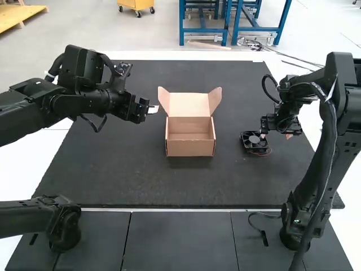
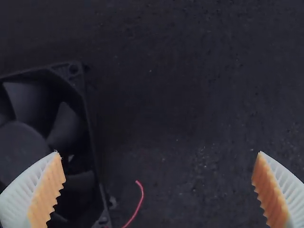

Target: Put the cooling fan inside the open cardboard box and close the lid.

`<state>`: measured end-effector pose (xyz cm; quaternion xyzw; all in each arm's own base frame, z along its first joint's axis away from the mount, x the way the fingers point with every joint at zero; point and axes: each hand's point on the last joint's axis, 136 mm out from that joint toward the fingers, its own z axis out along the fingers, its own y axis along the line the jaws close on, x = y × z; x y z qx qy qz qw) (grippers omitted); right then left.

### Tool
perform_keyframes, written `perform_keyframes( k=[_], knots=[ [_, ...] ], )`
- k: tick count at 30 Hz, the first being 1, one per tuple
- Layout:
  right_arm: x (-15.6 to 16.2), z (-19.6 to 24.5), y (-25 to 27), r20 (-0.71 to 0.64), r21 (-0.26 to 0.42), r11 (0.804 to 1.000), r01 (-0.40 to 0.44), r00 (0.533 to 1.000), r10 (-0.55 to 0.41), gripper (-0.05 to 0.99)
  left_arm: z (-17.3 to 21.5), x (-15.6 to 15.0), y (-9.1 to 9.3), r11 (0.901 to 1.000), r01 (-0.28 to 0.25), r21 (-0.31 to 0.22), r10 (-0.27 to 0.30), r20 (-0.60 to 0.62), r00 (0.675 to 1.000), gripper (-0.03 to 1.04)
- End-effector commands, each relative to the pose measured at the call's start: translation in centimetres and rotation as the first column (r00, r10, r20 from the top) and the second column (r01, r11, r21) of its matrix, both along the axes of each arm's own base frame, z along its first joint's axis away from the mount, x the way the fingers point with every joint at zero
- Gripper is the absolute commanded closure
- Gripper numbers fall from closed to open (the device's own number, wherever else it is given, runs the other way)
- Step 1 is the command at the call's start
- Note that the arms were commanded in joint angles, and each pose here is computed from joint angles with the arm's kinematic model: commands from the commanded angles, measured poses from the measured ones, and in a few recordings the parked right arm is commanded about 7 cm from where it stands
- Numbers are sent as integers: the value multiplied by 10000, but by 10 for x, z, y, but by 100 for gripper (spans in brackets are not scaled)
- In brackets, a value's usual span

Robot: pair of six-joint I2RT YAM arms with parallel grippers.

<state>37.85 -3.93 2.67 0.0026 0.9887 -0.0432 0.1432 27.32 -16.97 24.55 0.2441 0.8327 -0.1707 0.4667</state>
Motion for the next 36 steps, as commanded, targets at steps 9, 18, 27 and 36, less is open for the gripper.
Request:
perform_keyframes(
  k=[9, 18, 27, 36],
  knots=[
    [9, -13, -5, -169, -212, 9997, 154, 9997, -158, 3, 6, 2, 3, 10000, -93, 2, 93, 204, 9997, 5],
    [9, -26, -4, -606, -81, 9999, 136, 9981, -141, 19, 4, 1, 4, 9999, -108, 46, 107, 123, 9999, 5],
    [4, -39, 8, -987, 586, 9983, 25, 9951, 33, 57, 5, 3, 8, 9997, -246, 38, 245, 136, 9996, 5],
    [-8, -53, 20, -1626, 1251, 9919, 203, 9867, 3, 95, 5, 3, 9, 9996, -261, 53, 261, 109, 9996, 5]
  ],
)
